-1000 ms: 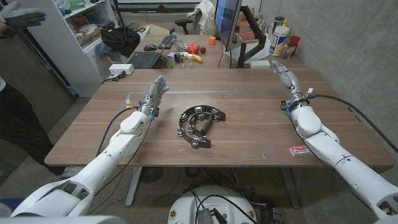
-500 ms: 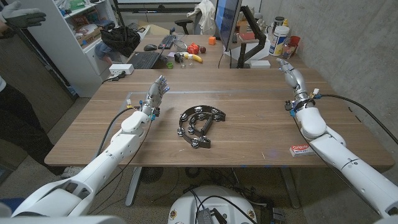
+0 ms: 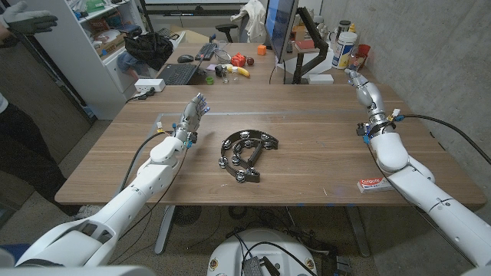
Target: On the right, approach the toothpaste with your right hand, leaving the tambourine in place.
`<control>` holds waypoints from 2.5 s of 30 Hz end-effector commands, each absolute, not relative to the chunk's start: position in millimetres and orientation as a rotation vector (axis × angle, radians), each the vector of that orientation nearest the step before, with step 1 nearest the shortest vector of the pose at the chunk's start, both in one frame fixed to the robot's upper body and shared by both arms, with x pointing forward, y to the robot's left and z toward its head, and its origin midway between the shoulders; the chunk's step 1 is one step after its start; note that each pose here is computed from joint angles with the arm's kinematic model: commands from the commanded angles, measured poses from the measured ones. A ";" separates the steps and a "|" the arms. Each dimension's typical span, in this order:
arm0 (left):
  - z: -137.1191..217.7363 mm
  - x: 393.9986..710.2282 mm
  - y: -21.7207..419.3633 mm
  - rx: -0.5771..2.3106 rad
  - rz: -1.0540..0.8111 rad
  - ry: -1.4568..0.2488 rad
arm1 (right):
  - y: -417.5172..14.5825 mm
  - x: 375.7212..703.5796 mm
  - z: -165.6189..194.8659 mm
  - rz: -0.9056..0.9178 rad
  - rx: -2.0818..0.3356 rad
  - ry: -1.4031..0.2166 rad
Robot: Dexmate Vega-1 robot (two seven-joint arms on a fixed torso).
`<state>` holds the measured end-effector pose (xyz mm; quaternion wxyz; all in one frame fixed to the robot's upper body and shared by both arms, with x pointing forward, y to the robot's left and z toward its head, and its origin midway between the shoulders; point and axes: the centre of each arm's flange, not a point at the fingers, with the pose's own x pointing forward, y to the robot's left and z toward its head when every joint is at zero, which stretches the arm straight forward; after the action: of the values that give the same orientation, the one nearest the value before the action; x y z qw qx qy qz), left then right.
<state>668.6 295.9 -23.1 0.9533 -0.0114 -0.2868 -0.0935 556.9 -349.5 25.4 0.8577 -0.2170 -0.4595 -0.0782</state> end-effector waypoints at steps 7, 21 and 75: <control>-23.4 669.3 294.5 -0.021 -0.194 -0.581 | -356.0 540.9 28.8 -0.153 -0.572 -0.948; -22.1 671.4 291.2 -0.017 -0.201 -0.579 | -364.0 519.1 29.2 -0.137 -0.675 -0.938; -21.6 673.4 290.7 -0.014 -0.214 -0.583 | -352.6 447.9 33.1 -0.150 -0.985 -0.963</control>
<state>673.7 289.7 -21.1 0.9526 -0.0059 -0.2859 -0.1041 459.7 -353.5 32.7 0.7800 -0.4340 -0.4466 -0.0605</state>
